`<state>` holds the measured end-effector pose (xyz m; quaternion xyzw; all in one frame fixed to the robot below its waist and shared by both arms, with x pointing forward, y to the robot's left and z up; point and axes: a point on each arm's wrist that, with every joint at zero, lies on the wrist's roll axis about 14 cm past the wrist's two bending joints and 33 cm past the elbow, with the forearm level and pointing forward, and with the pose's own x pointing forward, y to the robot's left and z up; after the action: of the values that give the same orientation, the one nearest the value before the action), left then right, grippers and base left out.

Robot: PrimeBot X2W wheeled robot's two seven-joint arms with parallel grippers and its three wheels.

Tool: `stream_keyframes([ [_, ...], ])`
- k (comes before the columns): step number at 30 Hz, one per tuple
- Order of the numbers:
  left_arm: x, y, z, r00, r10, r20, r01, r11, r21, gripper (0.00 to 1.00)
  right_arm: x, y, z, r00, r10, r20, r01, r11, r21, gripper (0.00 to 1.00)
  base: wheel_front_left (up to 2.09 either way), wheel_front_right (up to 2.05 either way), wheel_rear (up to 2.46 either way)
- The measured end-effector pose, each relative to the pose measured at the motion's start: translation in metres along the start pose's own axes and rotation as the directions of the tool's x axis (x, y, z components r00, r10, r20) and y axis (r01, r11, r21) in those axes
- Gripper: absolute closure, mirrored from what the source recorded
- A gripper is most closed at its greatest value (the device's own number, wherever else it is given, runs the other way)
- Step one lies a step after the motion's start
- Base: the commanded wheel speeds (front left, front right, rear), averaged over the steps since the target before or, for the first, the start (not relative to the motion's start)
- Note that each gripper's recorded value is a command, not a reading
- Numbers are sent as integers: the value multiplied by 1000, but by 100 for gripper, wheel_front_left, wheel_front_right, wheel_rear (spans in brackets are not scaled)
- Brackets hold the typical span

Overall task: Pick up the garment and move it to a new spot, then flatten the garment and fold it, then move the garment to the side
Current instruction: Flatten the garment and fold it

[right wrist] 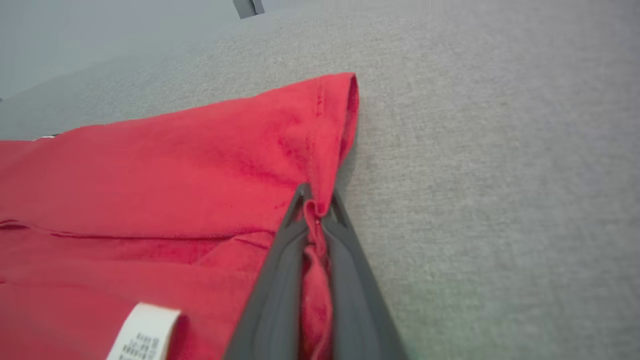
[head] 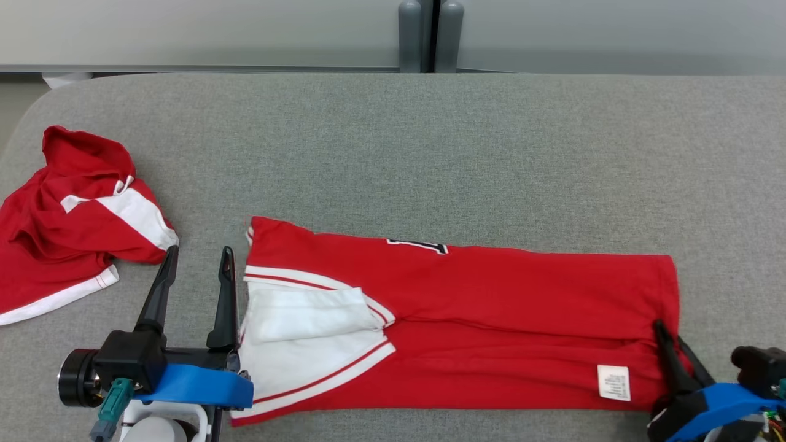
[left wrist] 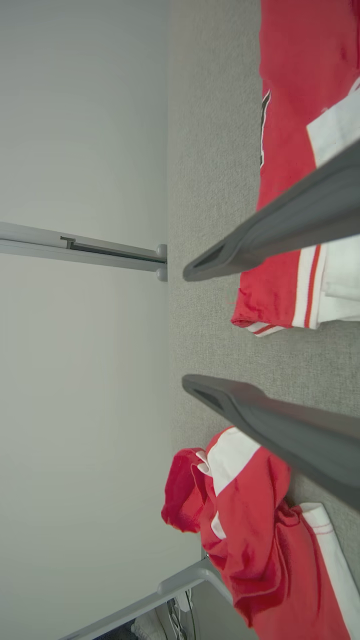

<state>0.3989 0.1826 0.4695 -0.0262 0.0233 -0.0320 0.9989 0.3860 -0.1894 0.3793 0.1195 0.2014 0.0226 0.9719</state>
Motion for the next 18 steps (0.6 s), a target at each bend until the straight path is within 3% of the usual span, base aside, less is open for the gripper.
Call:
stream_keyframes([
  [5,0,-1,5,1000,-1,15,1,1000,-1,0,-13,-38,18,994,-97,46,97,995,-5,100,0,0,0],
  [8,-1,-2,7,1000,-3,23,3,1000,-2,0,-17,-39,31,992,-105,73,106,994,2,100,0,0,0],
  [14,-4,-4,11,999,-6,34,7,1000,-4,0,-14,24,66,990,55,130,-53,998,-14,100,0,0,0],
  [18,-6,-5,14,999,-8,42,8,1000,-8,0,-13,89,85,964,221,148,-220,975,-24,100,0,0,0],
])
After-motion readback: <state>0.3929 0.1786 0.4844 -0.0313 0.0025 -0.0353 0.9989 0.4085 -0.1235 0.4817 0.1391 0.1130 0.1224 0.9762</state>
